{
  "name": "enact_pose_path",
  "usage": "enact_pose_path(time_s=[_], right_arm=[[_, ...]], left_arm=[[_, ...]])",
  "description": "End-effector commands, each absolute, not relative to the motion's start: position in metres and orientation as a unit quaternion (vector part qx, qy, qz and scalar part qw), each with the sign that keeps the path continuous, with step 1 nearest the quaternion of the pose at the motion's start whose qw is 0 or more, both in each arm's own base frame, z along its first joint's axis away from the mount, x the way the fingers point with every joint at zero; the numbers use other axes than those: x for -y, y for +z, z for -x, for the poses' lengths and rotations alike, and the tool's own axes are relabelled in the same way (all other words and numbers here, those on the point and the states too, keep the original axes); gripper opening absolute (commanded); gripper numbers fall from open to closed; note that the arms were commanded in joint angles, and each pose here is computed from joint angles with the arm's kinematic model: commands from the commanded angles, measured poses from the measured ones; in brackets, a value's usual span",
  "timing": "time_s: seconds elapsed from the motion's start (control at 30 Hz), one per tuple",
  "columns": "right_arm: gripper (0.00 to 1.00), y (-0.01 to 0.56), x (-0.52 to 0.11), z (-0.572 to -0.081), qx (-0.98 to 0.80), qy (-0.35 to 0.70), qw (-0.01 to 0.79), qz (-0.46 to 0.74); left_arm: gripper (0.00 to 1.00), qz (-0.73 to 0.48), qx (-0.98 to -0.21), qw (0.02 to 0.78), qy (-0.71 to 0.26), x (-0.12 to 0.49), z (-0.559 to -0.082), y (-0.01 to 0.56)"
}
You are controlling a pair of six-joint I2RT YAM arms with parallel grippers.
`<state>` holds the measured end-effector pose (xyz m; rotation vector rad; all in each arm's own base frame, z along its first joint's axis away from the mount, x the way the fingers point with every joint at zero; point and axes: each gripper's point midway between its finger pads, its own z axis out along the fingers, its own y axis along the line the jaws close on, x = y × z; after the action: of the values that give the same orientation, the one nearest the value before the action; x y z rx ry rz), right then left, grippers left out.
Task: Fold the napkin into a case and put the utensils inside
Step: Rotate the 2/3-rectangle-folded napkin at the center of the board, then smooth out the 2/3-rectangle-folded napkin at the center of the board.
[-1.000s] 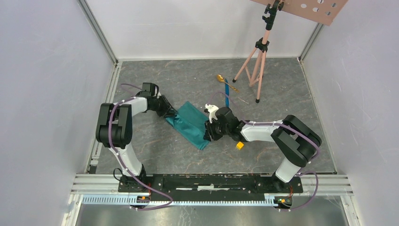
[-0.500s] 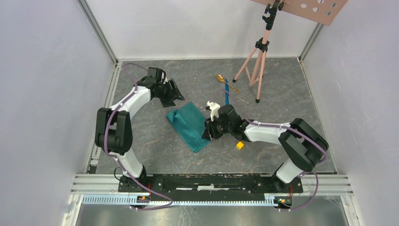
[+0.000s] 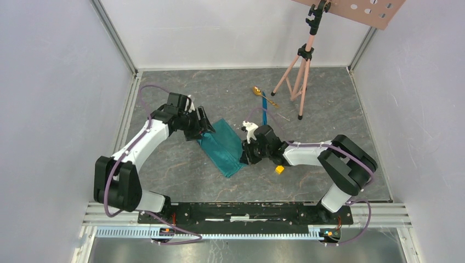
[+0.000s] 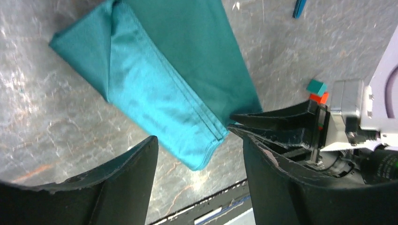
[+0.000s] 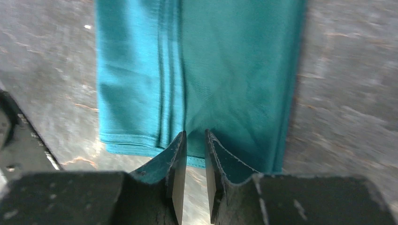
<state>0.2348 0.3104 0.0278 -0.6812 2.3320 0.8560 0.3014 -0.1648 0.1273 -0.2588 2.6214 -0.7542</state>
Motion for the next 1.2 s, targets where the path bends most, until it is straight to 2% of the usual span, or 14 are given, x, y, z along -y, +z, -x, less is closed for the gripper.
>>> enact_pose_path(time_s=[0.0, 0.17, 0.27, 0.37, 0.53, 0.67, 0.83, 0.97, 1.07, 1.17], right_arm=[[0.26, 0.019, -0.334, -0.217, -0.868, 0.337, 0.275, 0.237], [0.28, 0.063, -0.394, -0.181, -0.817, 0.458, 0.245, 0.251], [0.36, 0.111, -0.393, -0.196, -0.789, 0.500, 0.274, 0.232], [0.44, 0.122, -0.352, -0.231, -0.805, 0.468, 0.306, 0.197], [0.71, 0.100, -0.278, -0.269, -0.852, 0.335, 0.346, 0.204], [0.72, 0.083, -0.283, -0.250, -0.847, 0.353, 0.285, 0.277], [0.71, 0.099, -0.319, -0.225, -0.821, 0.416, 0.280, 0.274], [0.63, 0.091, -0.354, -0.201, -0.826, 0.455, 0.235, 0.234], [0.62, 0.085, -0.375, -0.185, -0.828, 0.477, 0.200, 0.215], [0.61, 0.075, -0.386, -0.177, -0.831, 0.479, 0.184, 0.217]], left_arm=[[0.74, 0.063, -0.931, 0.210, -0.292, 0.170, -0.278, 0.140], [0.74, 0.071, -0.933, 0.212, -0.283, 0.166, -0.259, 0.135], [0.74, 0.087, -0.933, 0.216, -0.274, 0.163, -0.248, 0.131], [0.74, 0.108, -0.934, 0.215, -0.263, 0.168, -0.237, 0.126], [0.75, 0.122, -0.932, 0.213, -0.267, 0.199, -0.226, 0.123], [0.74, 0.141, -0.931, 0.229, -0.248, 0.198, -0.229, 0.123], [0.74, 0.169, -0.928, 0.259, -0.209, 0.175, -0.240, 0.126], [0.71, 0.193, -0.925, 0.234, -0.231, 0.165, -0.247, 0.119], [0.64, 0.213, -0.921, 0.208, -0.251, 0.158, -0.245, 0.108], [0.63, 0.223, -0.920, 0.194, -0.256, 0.155, -0.237, 0.094]])
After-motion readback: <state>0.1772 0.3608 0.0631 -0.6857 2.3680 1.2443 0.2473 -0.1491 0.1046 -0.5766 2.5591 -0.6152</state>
